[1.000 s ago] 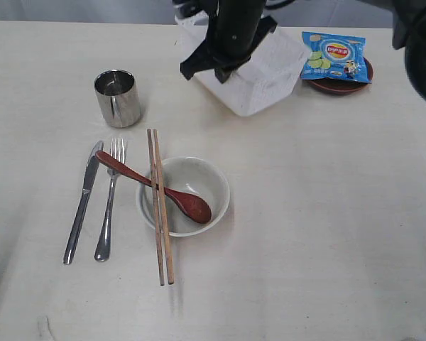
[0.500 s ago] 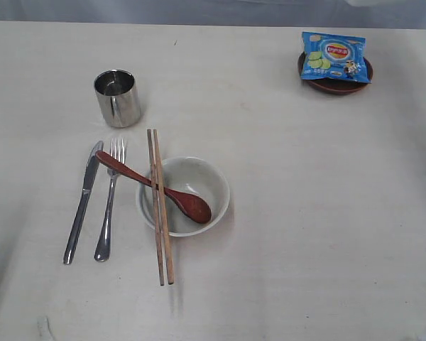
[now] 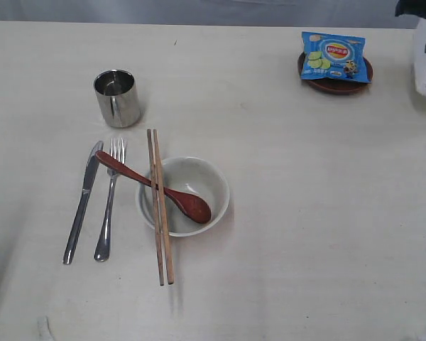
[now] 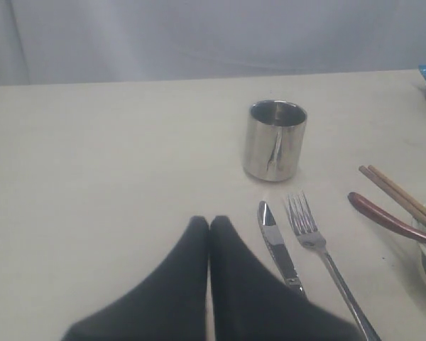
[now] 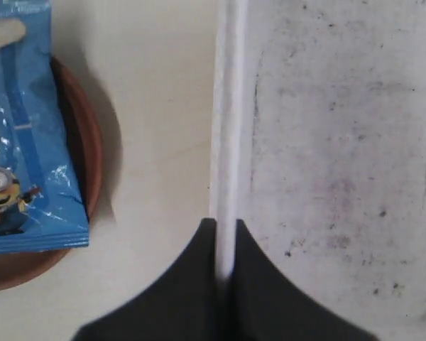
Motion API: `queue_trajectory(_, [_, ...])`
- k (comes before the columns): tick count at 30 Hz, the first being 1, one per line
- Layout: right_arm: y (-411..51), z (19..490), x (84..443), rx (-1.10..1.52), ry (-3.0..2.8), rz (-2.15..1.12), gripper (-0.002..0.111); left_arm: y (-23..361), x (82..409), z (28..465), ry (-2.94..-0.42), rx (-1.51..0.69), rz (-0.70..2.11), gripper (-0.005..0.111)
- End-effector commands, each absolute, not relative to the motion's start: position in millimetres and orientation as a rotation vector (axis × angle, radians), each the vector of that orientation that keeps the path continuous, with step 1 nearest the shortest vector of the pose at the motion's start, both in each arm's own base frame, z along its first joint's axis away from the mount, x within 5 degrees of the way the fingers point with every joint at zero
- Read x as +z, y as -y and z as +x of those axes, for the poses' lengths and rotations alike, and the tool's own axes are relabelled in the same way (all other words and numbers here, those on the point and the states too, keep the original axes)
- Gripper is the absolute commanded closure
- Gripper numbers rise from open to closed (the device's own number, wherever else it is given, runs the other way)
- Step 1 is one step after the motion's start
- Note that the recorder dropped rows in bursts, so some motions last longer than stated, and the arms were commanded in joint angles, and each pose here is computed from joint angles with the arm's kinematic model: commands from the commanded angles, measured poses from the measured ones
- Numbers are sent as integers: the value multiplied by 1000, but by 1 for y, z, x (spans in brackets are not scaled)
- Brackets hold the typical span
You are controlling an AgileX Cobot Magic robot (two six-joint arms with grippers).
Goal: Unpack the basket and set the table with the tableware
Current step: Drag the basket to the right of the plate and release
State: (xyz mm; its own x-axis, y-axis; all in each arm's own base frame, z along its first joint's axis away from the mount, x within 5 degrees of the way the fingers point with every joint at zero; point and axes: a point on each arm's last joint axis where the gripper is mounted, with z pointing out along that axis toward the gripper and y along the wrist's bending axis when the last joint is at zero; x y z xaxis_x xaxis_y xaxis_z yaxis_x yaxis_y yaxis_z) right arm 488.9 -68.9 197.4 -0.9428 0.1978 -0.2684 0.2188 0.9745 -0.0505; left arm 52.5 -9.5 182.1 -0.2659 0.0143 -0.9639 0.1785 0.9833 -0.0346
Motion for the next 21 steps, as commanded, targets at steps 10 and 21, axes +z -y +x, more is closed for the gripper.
queue_trajectory(10, [-63,485,148,177,-3024,-105,108,10,182,53,-1825,-157,147,107])
queue_trajectory(21, [-165,454,163,192,-3034,-440,108,10,182,53,-1825,-157,147,107])
